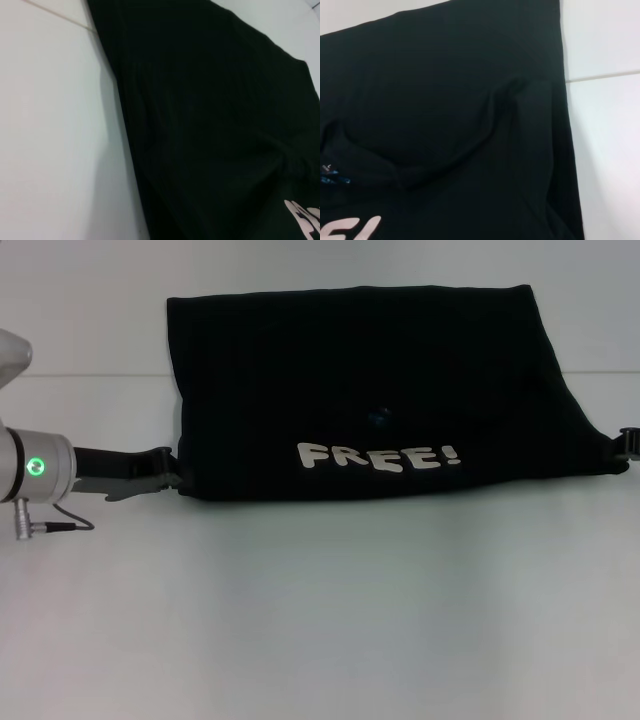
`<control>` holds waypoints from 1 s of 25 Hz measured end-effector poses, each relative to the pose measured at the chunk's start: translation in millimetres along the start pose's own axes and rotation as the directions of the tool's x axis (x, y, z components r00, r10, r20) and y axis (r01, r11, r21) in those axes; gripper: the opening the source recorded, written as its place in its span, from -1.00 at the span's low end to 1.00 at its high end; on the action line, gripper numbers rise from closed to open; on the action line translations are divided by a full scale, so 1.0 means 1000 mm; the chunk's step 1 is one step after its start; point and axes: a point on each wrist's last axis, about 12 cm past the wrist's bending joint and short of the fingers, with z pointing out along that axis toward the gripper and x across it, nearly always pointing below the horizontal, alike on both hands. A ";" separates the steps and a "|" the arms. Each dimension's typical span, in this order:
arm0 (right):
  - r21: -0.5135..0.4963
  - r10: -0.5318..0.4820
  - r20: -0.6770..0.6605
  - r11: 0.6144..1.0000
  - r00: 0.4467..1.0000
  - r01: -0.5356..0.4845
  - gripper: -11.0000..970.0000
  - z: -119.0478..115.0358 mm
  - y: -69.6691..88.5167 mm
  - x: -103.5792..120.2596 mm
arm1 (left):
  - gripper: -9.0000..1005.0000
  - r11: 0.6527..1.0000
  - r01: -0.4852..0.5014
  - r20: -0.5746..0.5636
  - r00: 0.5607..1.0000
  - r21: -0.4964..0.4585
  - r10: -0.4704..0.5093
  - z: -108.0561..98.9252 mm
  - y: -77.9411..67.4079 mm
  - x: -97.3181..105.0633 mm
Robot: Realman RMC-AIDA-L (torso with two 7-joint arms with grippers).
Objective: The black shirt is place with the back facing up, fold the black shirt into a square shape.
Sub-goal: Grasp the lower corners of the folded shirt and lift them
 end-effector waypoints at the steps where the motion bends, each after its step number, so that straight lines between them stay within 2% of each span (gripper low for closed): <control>1: -0.001 -0.001 0.000 1.000 1.000 0.001 -0.91 -0.001 0.000 0.000 | -0.98 1.000 -0.004 -0.003 1.000 0.000 0.004 0.000 0.000 0.000; 5: -0.030 -0.003 -0.033 1.000 0.999 0.002 -0.91 -0.003 0.002 0.003 | -0.98 0.999 -0.037 -0.028 0.999 0.022 0.038 -0.003 -0.003 0.000; 9: -0.051 -0.002 -0.124 0.999 0.992 -0.005 -0.91 -0.011 0.002 0.012 | -0.98 0.994 -0.082 -0.095 0.992 0.066 0.088 -0.012 -0.008 0.002; 12: -0.050 -0.031 -0.224 0.999 0.974 0.020 -0.91 -0.024 0.001 0.022 | -0.97 0.992 -0.106 -0.171 0.978 0.072 0.117 -0.020 -0.008 0.005; 17: -0.054 -0.046 -0.269 0.998 0.962 0.032 -0.91 -0.040 -0.001 0.032 | -0.97 0.988 -0.123 -0.251 0.958 0.089 0.142 -0.029 -0.009 0.010; 25: -0.100 -0.042 -0.437 0.995 0.898 -0.002 -0.91 -0.062 -0.008 0.062 | -0.97 0.981 -0.120 -0.455 0.872 0.156 0.179 -0.046 -0.010 0.034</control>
